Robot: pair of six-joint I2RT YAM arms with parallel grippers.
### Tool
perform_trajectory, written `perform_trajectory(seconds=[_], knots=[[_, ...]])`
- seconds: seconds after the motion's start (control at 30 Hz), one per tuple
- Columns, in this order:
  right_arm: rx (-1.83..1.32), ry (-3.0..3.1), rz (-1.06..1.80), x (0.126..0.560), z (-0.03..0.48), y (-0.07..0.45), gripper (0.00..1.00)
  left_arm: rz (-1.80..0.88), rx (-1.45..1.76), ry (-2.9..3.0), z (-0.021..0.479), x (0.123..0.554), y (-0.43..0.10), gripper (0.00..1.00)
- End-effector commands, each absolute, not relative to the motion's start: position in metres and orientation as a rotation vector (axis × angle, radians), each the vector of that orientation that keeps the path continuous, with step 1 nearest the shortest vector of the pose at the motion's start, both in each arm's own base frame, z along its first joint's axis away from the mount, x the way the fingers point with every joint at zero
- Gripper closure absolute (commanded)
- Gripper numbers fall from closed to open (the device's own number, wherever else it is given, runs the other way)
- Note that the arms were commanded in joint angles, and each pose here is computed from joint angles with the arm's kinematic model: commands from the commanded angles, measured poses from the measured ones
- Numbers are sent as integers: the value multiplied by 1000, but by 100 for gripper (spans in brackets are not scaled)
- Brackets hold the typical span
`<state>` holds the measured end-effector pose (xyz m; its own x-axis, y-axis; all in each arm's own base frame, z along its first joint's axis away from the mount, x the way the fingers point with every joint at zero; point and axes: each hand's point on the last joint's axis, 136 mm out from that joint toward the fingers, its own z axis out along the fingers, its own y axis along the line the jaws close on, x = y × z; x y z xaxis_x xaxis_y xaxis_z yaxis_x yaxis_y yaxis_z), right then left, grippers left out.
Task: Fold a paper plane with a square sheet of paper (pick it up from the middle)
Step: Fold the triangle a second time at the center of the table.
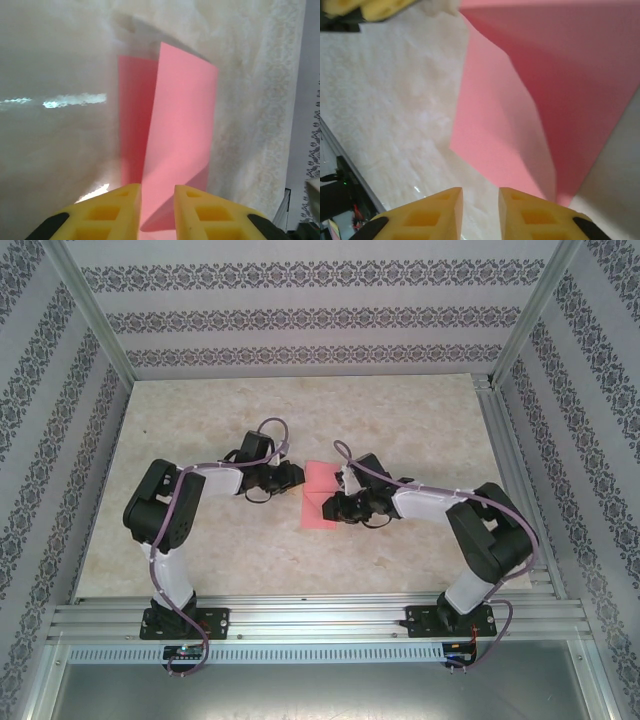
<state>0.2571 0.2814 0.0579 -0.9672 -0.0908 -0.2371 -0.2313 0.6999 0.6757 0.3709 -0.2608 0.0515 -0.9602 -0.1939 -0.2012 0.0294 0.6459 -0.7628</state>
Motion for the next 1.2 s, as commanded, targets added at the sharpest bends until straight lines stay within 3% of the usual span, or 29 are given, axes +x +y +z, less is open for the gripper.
perform_trajectory(seconds=[0.0,0.17,0.57,1.17], knots=[[-241,2628,1012,273,89,269,64,-1200,-84,2514,93,379,-258,73],[-110,2672,854,283,67,240,51,-1236,-65,2472,115,371,-258,72],[-77,2685,937,294,42,259,43,-1330,17,2588,90,333,-292,76],[-81,2684,1030,299,31,275,58,-1230,-48,2770,28,322,-298,83]])
